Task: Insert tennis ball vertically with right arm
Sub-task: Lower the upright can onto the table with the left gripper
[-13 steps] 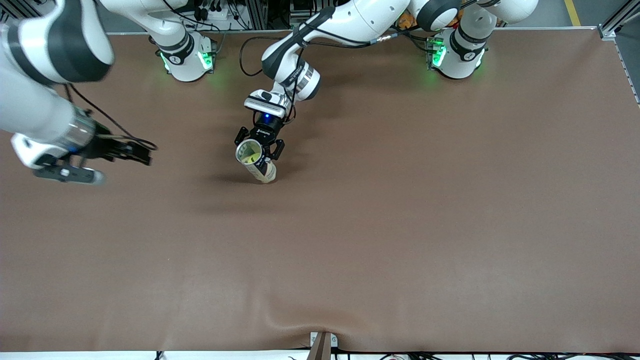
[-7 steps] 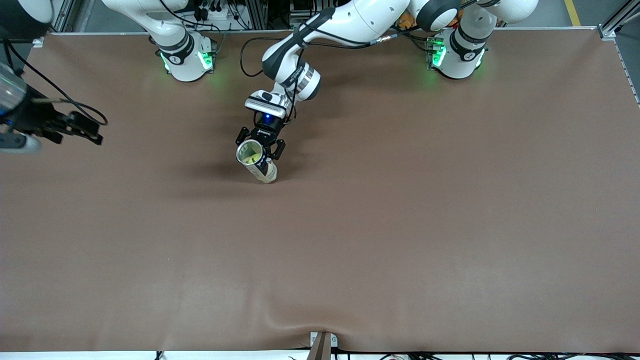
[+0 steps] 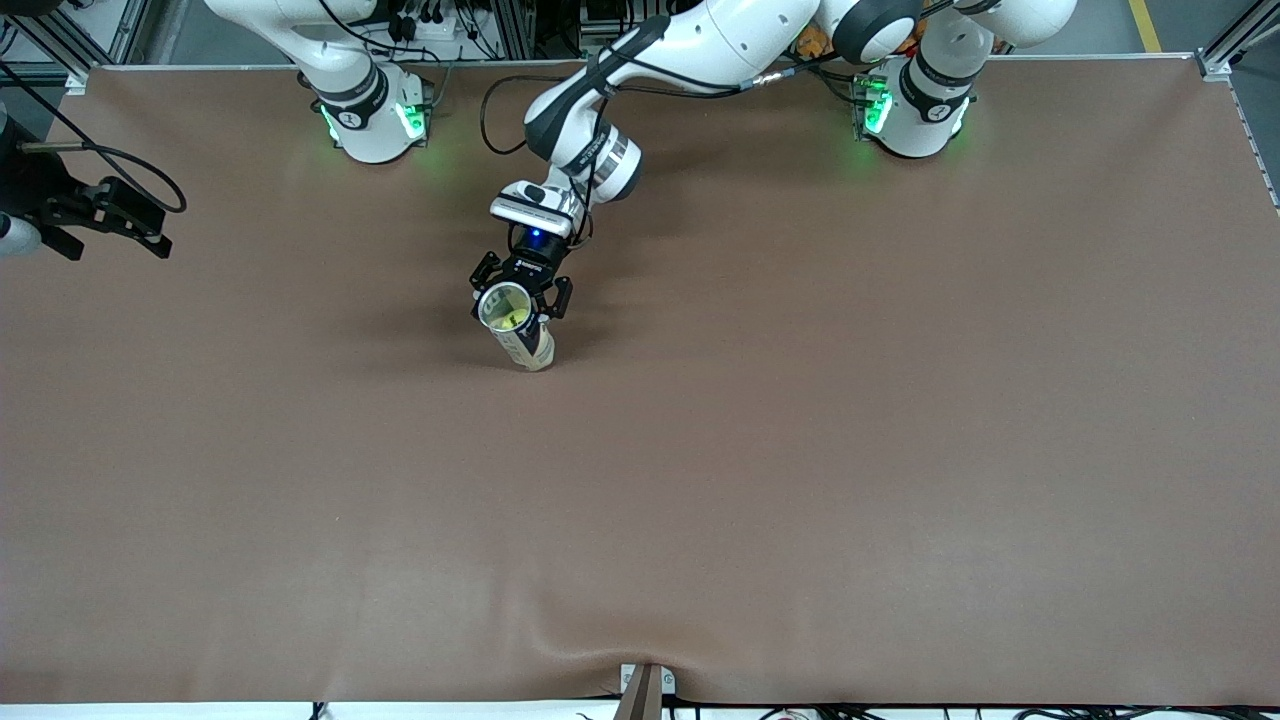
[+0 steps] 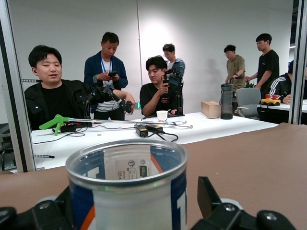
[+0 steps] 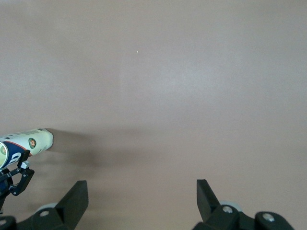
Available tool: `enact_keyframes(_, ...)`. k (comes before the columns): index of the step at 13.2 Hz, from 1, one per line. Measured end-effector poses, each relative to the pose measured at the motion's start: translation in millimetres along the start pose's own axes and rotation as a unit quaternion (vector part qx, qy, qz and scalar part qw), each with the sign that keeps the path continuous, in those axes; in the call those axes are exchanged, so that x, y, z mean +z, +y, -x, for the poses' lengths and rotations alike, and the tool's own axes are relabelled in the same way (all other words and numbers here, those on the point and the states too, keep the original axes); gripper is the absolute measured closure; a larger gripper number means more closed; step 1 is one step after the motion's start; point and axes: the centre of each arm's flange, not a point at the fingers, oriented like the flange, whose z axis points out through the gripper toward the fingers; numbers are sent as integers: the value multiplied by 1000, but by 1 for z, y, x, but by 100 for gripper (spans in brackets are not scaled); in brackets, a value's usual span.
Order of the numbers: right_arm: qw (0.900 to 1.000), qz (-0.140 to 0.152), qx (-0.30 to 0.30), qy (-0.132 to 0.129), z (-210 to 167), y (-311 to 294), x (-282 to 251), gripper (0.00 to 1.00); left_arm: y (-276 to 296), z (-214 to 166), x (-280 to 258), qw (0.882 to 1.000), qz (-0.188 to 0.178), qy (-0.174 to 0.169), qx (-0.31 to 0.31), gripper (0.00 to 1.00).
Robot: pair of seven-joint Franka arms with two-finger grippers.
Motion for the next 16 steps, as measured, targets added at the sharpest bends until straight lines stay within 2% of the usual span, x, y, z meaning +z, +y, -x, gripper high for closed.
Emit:
enact_keyframes(4,1000,0,0,-2,0,0,2,0,26,-4,-24,998,-22,-39,-45,0)
enact_keyframes(7,1000,0,0,-2,0,0,2,0,35,1,-36,998,-31,-40,-48,0)
enact_keyframes(16,1000,0,0,-2,0,0,1,0,22,-2,-19,997,-46,-31,-49,0)
